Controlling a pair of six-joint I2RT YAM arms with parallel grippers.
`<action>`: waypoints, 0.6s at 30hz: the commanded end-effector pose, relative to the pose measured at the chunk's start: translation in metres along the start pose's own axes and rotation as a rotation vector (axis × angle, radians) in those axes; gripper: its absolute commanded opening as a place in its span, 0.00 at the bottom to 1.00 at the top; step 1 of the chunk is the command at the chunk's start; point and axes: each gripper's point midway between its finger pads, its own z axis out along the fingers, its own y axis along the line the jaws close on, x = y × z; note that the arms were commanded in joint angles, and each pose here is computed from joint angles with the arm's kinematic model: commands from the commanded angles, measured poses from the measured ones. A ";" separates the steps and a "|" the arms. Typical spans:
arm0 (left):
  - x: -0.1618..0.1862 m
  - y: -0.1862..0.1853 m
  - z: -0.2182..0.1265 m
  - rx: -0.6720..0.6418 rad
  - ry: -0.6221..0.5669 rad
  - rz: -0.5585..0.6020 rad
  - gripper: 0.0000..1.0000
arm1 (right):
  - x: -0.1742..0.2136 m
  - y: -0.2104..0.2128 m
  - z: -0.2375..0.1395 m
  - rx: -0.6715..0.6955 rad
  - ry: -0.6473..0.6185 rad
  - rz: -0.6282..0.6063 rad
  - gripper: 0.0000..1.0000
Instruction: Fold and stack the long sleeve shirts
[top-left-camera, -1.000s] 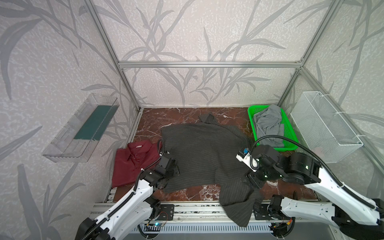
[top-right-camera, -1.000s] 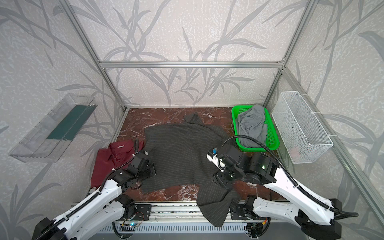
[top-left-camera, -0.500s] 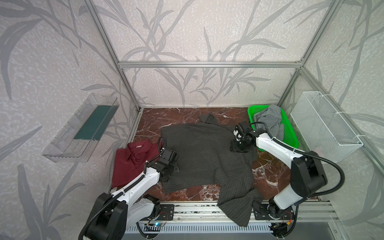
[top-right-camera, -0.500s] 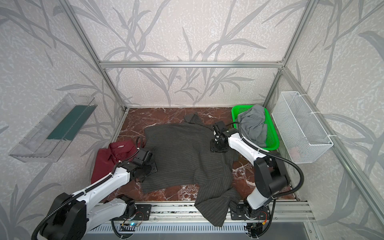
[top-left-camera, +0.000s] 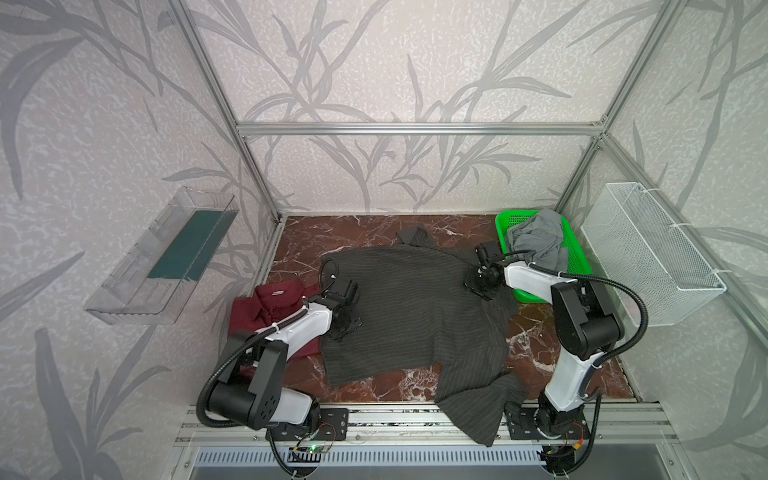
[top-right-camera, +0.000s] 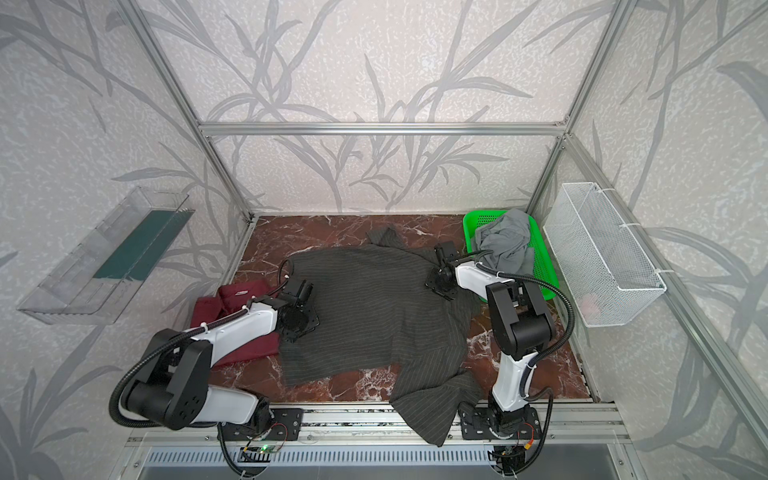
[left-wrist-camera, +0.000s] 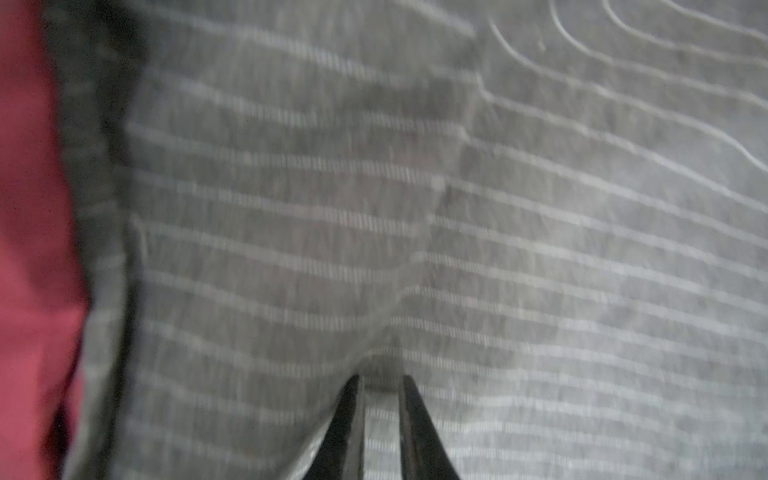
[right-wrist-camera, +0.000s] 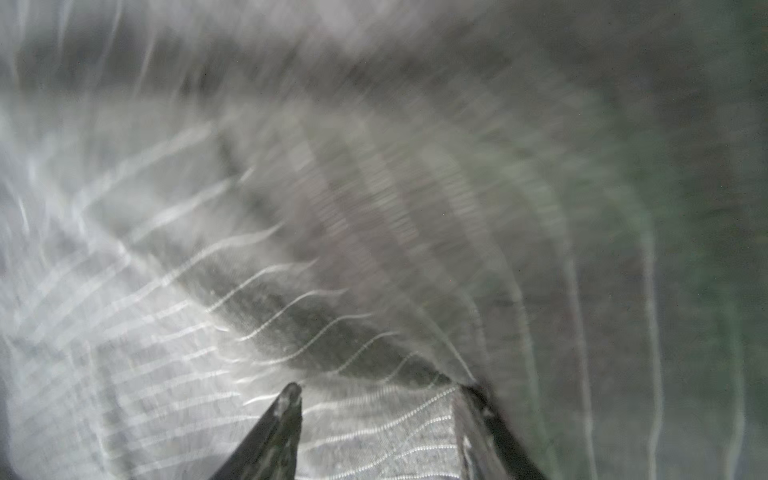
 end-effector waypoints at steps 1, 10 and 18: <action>-0.008 -0.004 0.007 -0.022 0.026 0.002 0.18 | -0.012 -0.043 -0.001 0.080 -0.041 0.106 0.59; -0.044 -0.031 0.025 -0.072 0.042 0.038 0.18 | -0.018 -0.056 -0.014 0.055 -0.055 0.100 0.59; -0.086 -0.032 0.023 -0.071 0.037 -0.009 0.19 | -0.013 -0.024 -0.007 -0.057 0.020 0.013 0.65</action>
